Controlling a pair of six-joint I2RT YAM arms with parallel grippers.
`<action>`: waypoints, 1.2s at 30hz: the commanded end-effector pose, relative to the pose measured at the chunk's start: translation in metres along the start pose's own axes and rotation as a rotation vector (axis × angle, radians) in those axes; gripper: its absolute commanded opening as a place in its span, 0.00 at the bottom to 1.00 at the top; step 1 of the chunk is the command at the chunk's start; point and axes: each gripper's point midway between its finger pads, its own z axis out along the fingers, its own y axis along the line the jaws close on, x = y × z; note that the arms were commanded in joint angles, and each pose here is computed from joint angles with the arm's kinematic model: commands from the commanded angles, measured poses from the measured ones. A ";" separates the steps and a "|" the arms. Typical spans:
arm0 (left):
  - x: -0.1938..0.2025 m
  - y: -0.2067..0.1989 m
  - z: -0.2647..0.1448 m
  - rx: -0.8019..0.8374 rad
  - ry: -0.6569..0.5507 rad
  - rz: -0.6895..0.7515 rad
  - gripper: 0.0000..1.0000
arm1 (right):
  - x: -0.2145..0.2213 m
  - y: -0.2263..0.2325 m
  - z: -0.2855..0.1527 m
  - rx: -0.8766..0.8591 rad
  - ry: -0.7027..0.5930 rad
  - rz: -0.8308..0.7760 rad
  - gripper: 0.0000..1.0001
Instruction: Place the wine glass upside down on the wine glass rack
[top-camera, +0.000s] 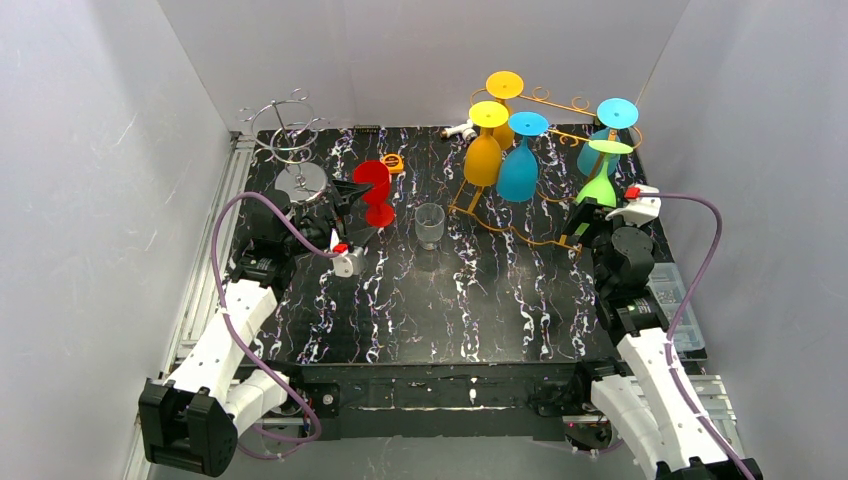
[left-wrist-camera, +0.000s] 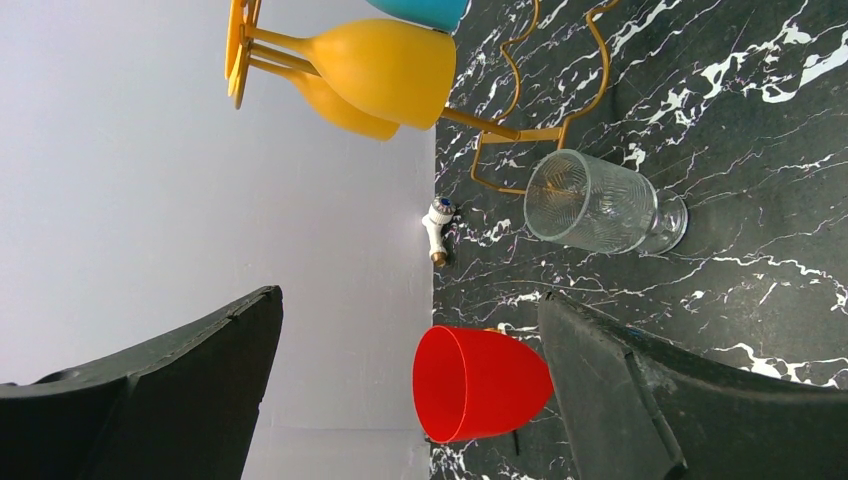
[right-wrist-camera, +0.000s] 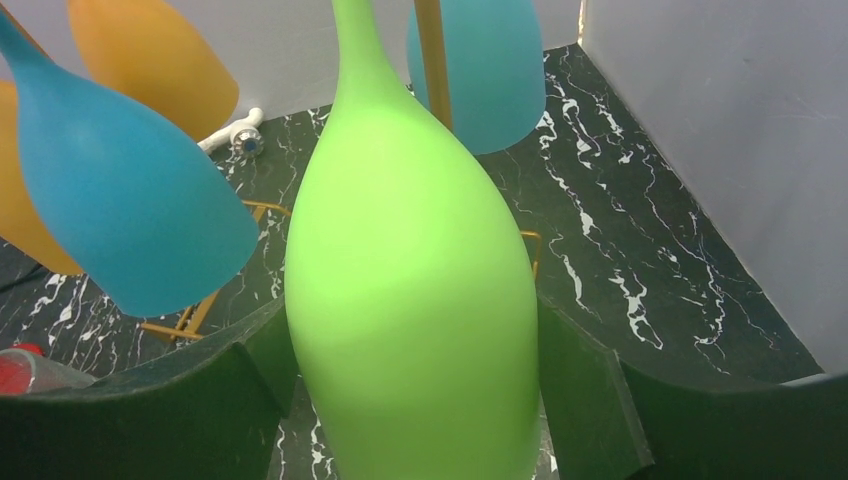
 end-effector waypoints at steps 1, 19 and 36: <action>-0.003 0.002 -0.002 -0.007 -0.007 0.003 0.99 | -0.013 0.002 0.003 -0.014 -0.062 0.032 0.14; -0.001 0.008 -0.007 -0.021 0.006 0.006 0.99 | -0.002 0.005 0.017 -0.033 -0.066 0.041 0.48; -0.001 0.013 -0.008 -0.031 0.010 -0.029 0.99 | -0.005 -0.002 0.027 -0.016 -0.075 0.036 0.77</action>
